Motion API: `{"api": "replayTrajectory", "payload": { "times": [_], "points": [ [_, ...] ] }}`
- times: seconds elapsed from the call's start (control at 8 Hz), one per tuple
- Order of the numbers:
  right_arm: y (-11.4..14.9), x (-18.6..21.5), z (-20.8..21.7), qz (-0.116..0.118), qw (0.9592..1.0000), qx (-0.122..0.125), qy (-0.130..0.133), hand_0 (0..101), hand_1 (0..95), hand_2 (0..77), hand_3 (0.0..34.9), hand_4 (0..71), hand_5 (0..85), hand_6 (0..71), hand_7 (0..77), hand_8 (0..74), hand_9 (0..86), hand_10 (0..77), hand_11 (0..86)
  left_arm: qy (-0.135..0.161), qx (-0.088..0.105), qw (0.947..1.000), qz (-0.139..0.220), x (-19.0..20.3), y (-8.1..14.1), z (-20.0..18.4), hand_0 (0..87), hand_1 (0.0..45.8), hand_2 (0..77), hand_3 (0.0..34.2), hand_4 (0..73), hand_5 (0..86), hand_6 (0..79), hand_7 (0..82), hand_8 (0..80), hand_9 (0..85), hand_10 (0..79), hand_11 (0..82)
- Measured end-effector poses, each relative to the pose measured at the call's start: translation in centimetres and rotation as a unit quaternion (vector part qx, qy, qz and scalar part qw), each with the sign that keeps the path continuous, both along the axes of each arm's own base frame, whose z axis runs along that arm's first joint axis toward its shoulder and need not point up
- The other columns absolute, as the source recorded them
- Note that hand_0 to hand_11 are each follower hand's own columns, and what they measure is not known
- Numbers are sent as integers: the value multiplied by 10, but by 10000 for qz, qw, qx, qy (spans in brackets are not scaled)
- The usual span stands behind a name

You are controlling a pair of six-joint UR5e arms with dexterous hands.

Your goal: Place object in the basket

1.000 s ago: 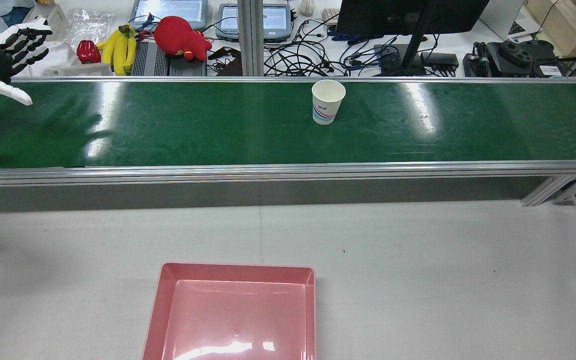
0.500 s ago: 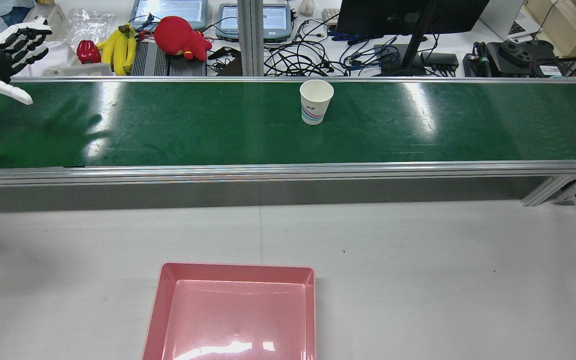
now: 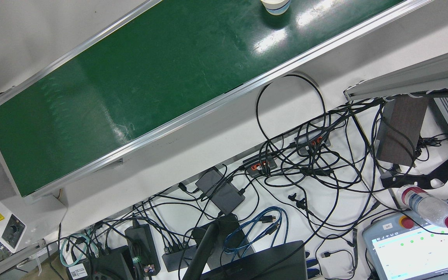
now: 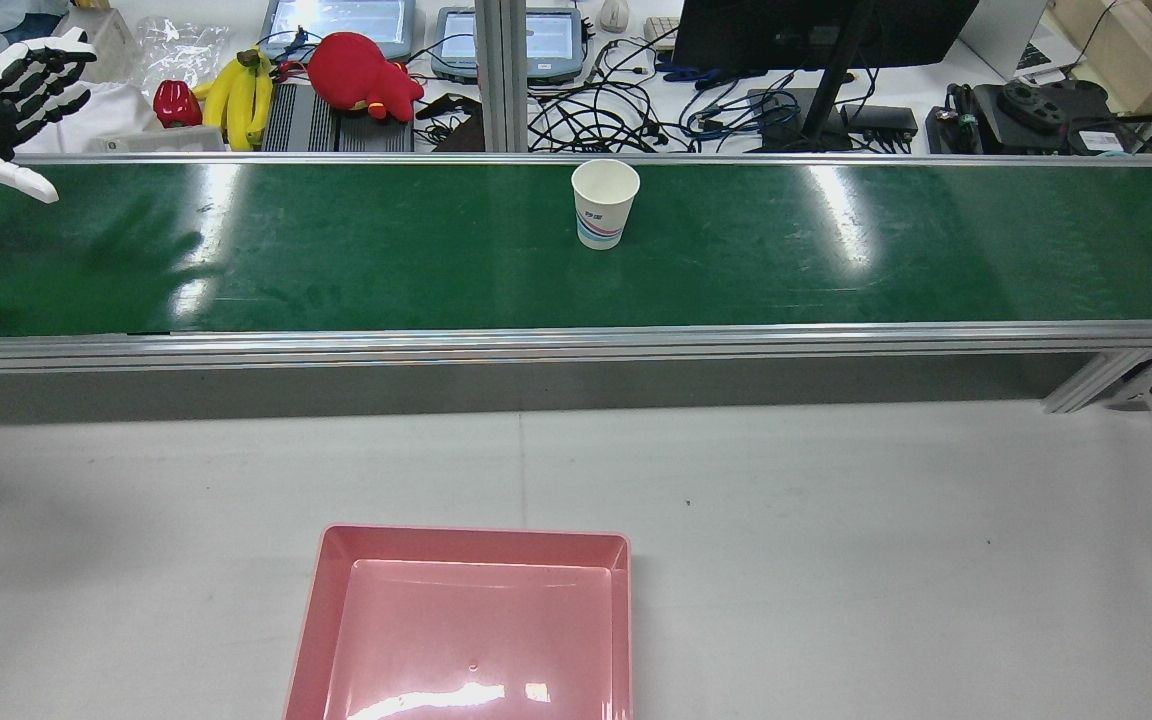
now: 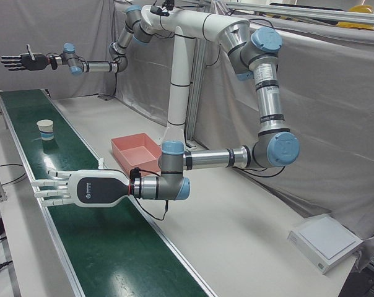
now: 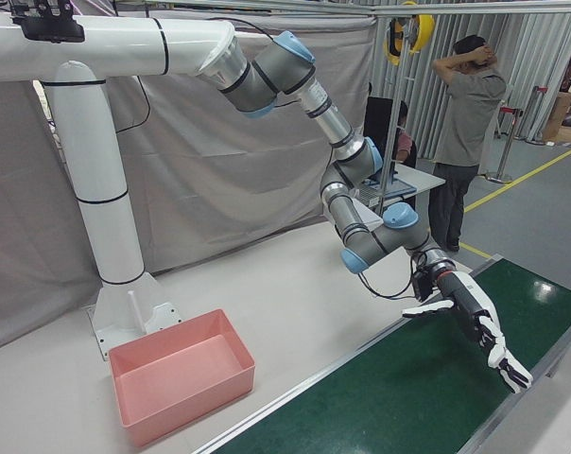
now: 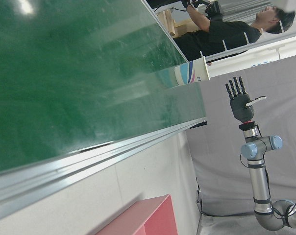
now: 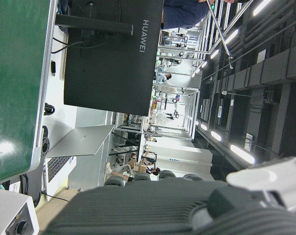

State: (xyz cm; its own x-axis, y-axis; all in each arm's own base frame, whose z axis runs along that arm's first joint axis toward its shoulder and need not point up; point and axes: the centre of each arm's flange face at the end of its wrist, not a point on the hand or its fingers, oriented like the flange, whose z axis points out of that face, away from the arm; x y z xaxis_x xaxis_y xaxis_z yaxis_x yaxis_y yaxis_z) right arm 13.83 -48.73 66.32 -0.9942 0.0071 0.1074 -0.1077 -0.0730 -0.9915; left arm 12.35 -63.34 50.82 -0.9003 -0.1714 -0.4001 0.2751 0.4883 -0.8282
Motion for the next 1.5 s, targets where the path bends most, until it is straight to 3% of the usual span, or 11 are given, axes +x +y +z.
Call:
{"api": "replayTrajectory", "payload": {
  "times": [1.5],
  "points": [
    [0, 0, 0, 0, 10000, -3, 0, 0, 0, 5, 0, 0, 0, 0, 5, 0, 0, 0, 0, 26, 58, 10000, -46, -8, -1, -7, 567, 153, 5, 62, 5, 311, 11, 5, 5, 5, 16, 55]
  ]
}}
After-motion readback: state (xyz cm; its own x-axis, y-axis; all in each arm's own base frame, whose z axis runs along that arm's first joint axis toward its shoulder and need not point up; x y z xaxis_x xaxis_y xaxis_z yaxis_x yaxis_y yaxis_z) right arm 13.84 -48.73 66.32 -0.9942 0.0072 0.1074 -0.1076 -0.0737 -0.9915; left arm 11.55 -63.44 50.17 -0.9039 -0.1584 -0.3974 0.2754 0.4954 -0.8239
